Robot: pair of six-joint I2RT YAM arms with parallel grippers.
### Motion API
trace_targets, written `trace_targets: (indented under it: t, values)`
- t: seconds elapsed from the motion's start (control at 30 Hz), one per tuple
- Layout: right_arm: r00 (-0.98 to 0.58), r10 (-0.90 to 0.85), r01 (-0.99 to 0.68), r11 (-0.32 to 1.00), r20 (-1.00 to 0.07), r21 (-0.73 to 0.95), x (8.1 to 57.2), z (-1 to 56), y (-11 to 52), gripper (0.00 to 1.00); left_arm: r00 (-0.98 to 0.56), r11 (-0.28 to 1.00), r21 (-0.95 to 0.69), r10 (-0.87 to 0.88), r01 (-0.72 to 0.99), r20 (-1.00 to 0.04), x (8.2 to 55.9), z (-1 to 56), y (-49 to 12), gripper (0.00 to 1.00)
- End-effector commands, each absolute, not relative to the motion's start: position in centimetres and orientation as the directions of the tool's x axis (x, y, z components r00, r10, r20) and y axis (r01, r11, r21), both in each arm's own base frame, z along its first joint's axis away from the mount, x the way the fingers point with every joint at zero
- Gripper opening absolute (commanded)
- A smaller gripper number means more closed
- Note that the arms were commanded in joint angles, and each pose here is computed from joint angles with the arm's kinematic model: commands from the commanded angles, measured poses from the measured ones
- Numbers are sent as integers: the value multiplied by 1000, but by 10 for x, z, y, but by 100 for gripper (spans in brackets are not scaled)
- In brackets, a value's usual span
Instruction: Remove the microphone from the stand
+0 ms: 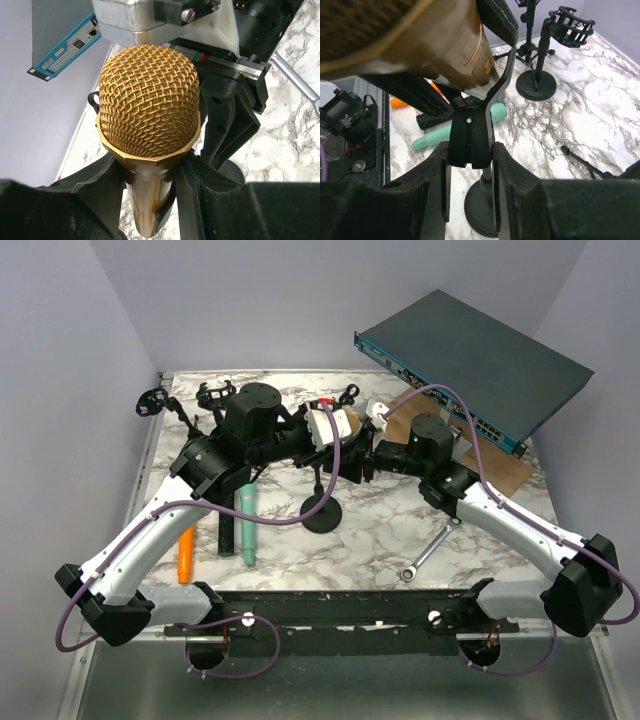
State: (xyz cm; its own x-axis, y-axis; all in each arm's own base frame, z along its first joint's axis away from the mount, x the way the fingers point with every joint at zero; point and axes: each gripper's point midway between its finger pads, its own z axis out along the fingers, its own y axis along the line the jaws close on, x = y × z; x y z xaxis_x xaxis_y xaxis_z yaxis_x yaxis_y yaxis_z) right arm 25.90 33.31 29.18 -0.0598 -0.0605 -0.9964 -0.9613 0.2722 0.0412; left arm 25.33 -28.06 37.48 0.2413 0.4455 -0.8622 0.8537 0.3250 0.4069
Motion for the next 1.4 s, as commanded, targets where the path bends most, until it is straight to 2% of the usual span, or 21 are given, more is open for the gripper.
trace_targets:
  t: [0.0, 0.27, 0.43, 0.47, 0.63, 0.87, 1.03, 1.13, 1.23, 1.37]
  values:
    - [-26, -76, -949, 315, -997, 1, 262, 285, 325, 1, 247, 333, 424, 462, 842, -852, 250, 381, -274, 0]
    - [14, -97, -935, 352, -995, -47, 263, 288, 315, 1, 279, 381, 499, 502, 779, -818, 250, 397, -244, 0]
    - [26, -103, -926, 373, -994, -63, 265, 294, 311, 3, 251, 478, 477, 462, 737, -851, 251, 413, -216, 0]
    - [26, -103, -925, 375, -994, -63, 265, 295, 311, 6, 242, 498, 465, 448, 732, -861, 252, 415, -211, 0]
    - [24, -111, -927, 369, -994, -64, 263, 296, 310, 36, 180, 586, 390, 385, 710, -905, 258, 418, -185, 0]
    - [17, -113, -929, 366, -993, -57, 264, 294, 312, 60, 72, 665, 249, 283, 704, -957, 269, 395, -173, 0]
    - [20, -109, -934, 352, -994, -57, 259, 296, 311, 78, -146, 743, 48, 194, 668, -970, 285, 351, -165, 0]
    - [28, -107, -938, 340, -994, -63, 256, 299, 311, 89, -295, 785, -80, 135, 615, -946, 291, 319, -159, 0]
    - [35, -105, -941, 331, -994, -68, 254, 301, 310, 94, -433, 805, -183, 100, 564, -896, 295, 280, -159, 0]
    - [42, -102, -947, 312, -994, -72, 249, 306, 311, 99, -637, 813, -307, 98, 494, -764, 295, 220, -166, 0]
